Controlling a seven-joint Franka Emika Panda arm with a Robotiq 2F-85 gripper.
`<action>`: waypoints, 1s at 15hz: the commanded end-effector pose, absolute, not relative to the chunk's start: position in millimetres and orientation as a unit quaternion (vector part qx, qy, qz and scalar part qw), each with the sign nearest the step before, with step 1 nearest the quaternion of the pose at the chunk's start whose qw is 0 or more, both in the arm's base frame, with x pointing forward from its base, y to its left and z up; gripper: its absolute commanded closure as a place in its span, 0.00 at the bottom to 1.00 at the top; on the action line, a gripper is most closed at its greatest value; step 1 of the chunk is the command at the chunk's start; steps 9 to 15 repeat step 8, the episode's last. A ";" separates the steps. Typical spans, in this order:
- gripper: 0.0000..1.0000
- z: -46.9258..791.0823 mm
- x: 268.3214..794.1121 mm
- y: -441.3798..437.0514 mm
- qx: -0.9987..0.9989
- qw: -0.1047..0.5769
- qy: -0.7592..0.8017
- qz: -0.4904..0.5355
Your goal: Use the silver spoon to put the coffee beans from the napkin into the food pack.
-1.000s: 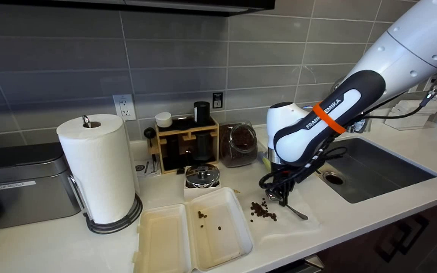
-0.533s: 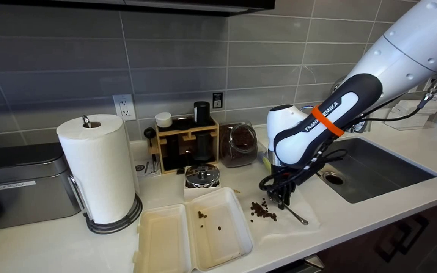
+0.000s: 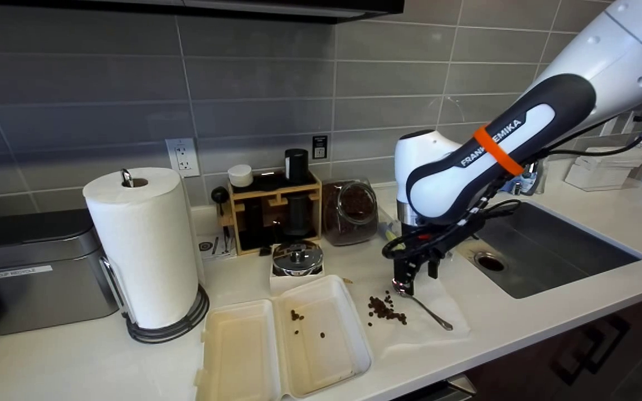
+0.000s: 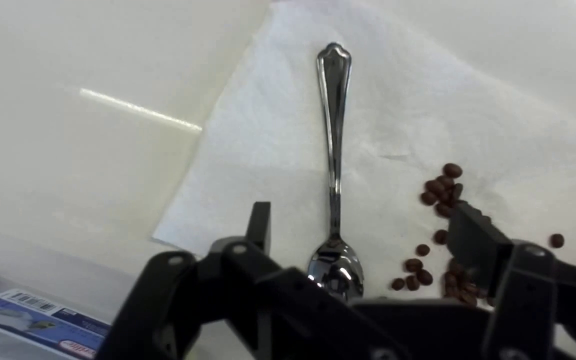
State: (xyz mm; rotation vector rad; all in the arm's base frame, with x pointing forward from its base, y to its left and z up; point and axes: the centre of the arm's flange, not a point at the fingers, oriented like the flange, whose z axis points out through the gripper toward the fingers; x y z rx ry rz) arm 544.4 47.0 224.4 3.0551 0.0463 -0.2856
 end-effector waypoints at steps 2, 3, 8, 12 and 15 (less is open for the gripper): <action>0.00 286.1 511.9 49.2 0.994 0.038 -0.031 -0.098; 0.00 295.5 508.0 48.6 0.995 0.038 -0.036 -0.089; 0.00 295.6 526.9 46.6 0.996 0.043 -0.021 -0.079; 0.00 295.6 526.9 46.6 0.996 0.043 -0.021 -0.079; 0.00 295.6 526.9 46.6 0.996 0.043 -0.021 -0.079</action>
